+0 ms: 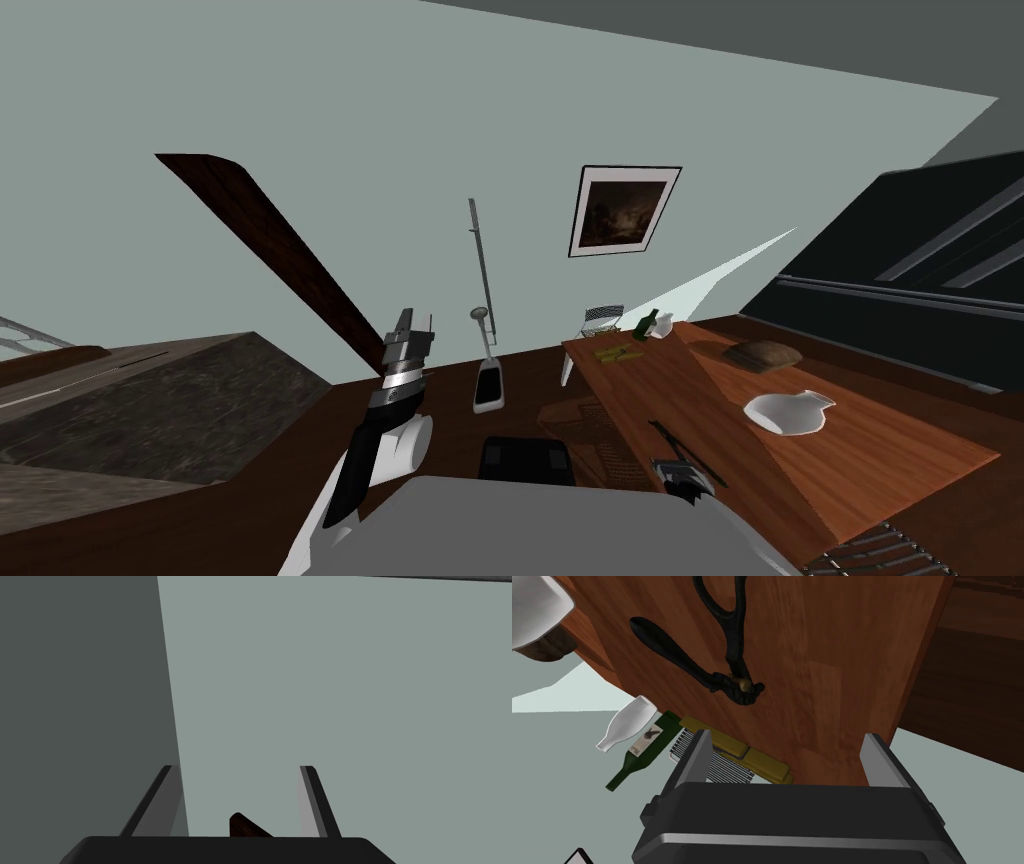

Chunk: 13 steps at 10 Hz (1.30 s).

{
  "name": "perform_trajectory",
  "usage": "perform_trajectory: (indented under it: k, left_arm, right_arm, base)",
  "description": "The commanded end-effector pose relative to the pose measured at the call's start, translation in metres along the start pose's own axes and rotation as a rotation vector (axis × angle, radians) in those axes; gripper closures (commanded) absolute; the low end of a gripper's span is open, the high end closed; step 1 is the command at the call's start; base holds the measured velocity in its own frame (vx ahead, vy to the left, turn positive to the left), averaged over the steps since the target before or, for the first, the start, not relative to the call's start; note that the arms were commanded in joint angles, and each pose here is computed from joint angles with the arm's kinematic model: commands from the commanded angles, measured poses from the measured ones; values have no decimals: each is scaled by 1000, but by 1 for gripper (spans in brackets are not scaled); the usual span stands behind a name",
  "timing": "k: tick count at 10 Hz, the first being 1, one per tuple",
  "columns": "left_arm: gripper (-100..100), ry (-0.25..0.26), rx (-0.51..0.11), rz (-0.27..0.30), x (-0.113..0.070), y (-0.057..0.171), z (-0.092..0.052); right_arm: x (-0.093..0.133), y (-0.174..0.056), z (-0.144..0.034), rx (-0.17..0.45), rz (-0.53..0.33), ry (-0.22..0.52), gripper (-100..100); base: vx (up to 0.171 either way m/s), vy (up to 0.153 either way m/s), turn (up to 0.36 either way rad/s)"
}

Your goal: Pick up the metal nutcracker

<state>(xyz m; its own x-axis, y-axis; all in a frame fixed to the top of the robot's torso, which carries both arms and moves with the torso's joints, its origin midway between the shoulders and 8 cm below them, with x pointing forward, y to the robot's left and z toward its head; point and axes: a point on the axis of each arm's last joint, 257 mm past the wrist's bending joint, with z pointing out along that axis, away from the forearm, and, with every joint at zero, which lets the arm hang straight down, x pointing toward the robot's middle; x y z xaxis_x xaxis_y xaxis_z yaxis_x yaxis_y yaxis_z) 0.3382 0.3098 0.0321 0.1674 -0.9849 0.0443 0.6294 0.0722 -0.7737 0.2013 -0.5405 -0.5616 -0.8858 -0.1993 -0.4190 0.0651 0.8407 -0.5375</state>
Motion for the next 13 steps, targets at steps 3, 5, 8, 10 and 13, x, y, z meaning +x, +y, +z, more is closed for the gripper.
perform_trajectory:
  k: [3,5,8,10,13]
  left_arm:
    - [0,0,0,0,0,0,0]
    - [0,0,0,0,0,0,0]
    - [0,0,0,0,0,0,0]
    - [0,0,0,0,0,0,0]
    - [0,0,0,0,0,0,0]
  right_arm:
    - [29,-13,3,41,-90,64,-100]
    - [46,-21,4,61,-145,106,-100]
    - [69,-30,4,79,-199,161,-100]
    - [83,-38,3,93,-245,198,-100]
    - [100,-51,2,116,-316,249,-100]
  base:
    - [50,6,31]
    - [74,10,32]
    - [80,5,27]
    - [62,-5,20]
    - [87,-10,18]
